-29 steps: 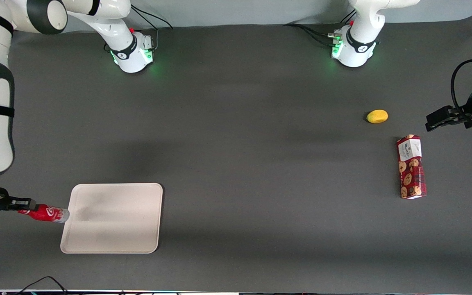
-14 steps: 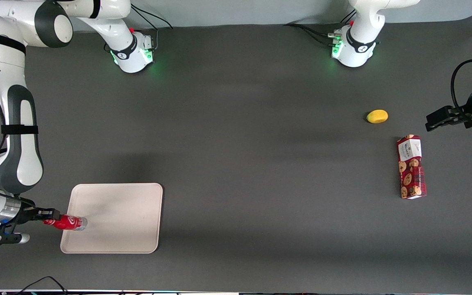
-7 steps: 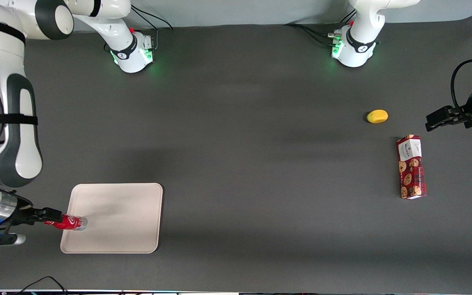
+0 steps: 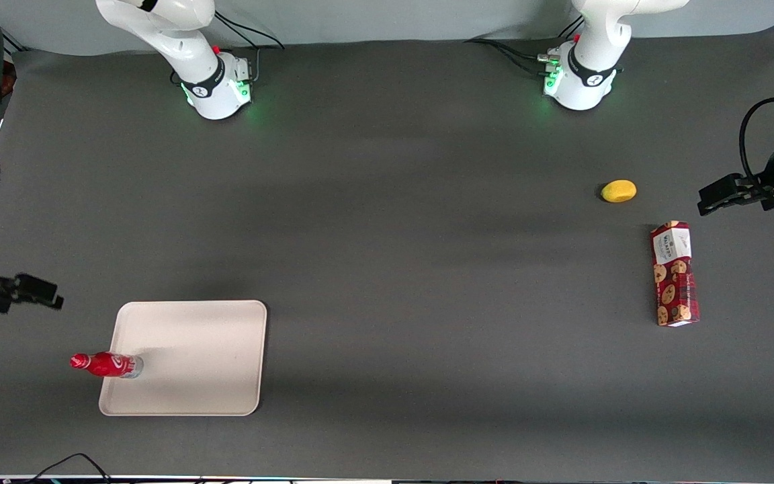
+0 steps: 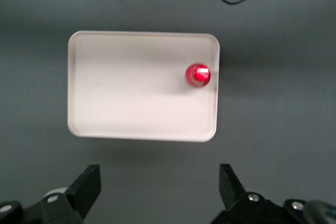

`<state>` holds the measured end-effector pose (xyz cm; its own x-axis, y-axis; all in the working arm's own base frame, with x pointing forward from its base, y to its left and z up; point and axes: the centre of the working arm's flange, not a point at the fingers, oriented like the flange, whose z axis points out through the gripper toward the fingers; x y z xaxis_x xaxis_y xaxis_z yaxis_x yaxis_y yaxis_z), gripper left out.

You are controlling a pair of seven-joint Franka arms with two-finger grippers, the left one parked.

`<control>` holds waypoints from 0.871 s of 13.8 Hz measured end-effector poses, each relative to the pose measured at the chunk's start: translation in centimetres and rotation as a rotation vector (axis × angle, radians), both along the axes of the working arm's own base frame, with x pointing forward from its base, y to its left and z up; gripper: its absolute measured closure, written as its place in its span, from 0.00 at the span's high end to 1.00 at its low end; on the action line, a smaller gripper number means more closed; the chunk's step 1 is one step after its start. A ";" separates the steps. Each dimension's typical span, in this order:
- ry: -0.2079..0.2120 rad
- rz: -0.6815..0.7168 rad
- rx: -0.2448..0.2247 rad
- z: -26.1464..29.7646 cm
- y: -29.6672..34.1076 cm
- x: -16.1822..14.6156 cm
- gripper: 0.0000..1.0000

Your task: Place coke bottle on tray

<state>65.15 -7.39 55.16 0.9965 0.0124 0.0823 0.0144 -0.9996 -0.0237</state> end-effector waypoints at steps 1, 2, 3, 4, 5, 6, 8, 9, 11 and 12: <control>0.005 -0.006 0.001 1.5 0.6 -1.4 1.00; 0.010 -0.010 -0.006 2.7 1.2 -3.0 1.00; 0.014 -0.006 -0.012 3.6 2.0 -4.6 1.00; 0.017 -0.002 -0.013 4.2 2.8 -6.2 1.00; 0.017 0.002 -0.011 4.8 3.4 -7.8 1.00; 0.015 0.002 -0.007 5.4 4.0 -9.3 1.00; 0.027 0.000 0.000 6.4 5.0 -11.9 1.00; 0.038 0.001 0.002 6.6 5.2 -12.8 1.00; 0.051 0.001 0.004 6.6 5.2 -13.5 1.00; 0.055 0.000 0.005 6.4 5.2 -13.5 1.00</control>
<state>51.65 -2.22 61.56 0.9996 0.0119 0.0274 0.0127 -0.9995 -0.0291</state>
